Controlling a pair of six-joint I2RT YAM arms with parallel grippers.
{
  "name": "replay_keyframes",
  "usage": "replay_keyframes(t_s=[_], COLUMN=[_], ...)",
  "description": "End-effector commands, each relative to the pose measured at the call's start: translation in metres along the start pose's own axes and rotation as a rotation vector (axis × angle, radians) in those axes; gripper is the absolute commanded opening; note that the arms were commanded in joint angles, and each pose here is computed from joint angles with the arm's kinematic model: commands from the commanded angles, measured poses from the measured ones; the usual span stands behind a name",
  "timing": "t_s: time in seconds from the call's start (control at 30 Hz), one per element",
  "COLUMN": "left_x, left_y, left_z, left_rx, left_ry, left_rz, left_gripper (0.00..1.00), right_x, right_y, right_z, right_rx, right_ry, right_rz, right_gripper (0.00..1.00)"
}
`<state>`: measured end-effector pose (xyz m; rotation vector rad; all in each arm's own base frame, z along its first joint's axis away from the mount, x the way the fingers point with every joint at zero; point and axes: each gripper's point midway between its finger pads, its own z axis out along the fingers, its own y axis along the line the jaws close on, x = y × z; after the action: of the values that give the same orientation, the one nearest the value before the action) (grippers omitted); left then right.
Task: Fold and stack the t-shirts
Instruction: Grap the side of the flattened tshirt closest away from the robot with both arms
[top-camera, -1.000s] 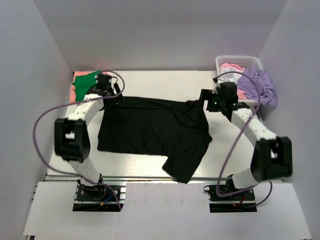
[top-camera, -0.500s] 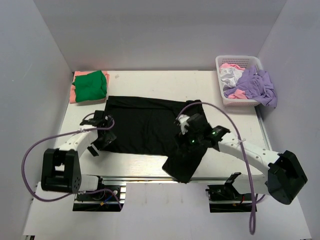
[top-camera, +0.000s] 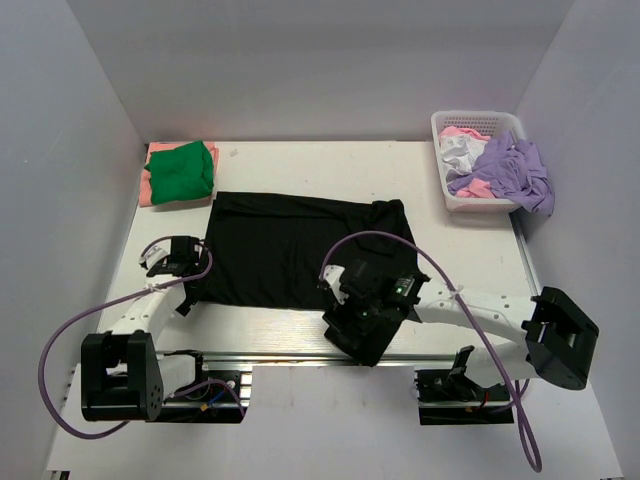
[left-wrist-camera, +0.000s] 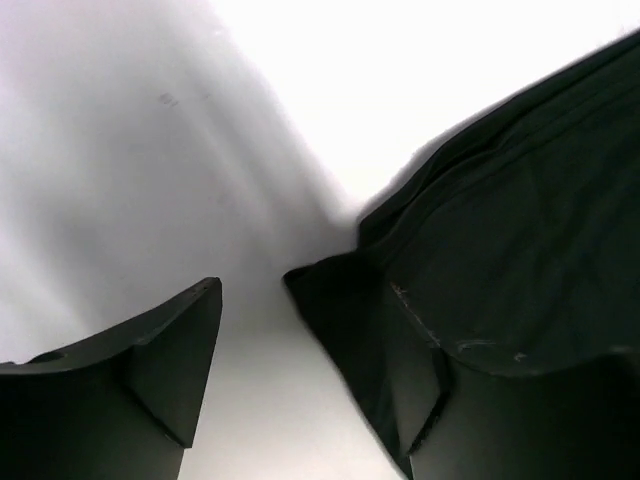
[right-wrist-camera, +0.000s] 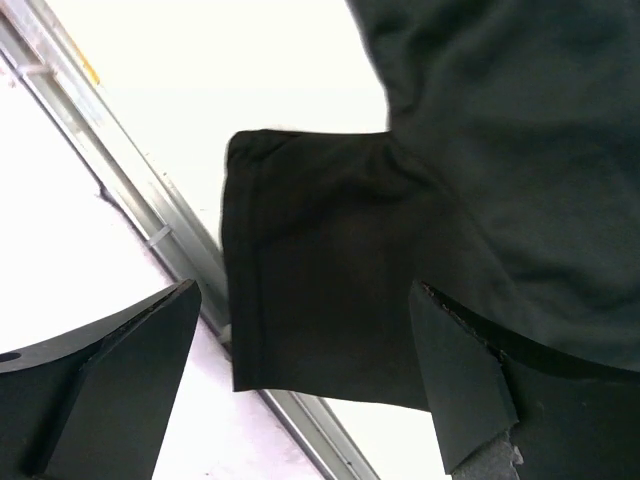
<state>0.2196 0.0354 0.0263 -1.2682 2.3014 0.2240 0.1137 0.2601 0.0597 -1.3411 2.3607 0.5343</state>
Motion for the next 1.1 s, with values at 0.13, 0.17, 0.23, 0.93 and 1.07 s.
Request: replay_keyframes(t_s=[0.13,0.17,0.23,0.93,1.07], left_x=[-0.002,-0.001,0.002,-0.018,-0.017], left_y=[-0.022,-0.022,-0.026,-0.04,-0.049], left_z=[0.019,0.02,0.022,-0.004,-0.01], left_rx=[0.107,0.11,0.134,0.238,0.276], left_ry=[-0.007,-0.009,0.001,-0.059,-0.036], left_rz=[-0.021,-0.022,0.005,0.042,0.043], left_gripper=[0.55,0.43,0.29,0.0,0.0], right_x=[0.016,0.018,0.025,0.03,0.016], right_y=[-0.003,-0.001,-0.003,-0.007,-0.021], right_z=[0.015,0.016,0.02,0.024,0.014], right_rx=[0.122,0.129,0.159,0.253,0.27], right_ry=[0.091,0.1,0.13,0.159,0.104], right_rz=[-0.008,0.004,0.025,0.023,0.033], right_gripper=[0.9,0.9,0.9,0.0,0.0])
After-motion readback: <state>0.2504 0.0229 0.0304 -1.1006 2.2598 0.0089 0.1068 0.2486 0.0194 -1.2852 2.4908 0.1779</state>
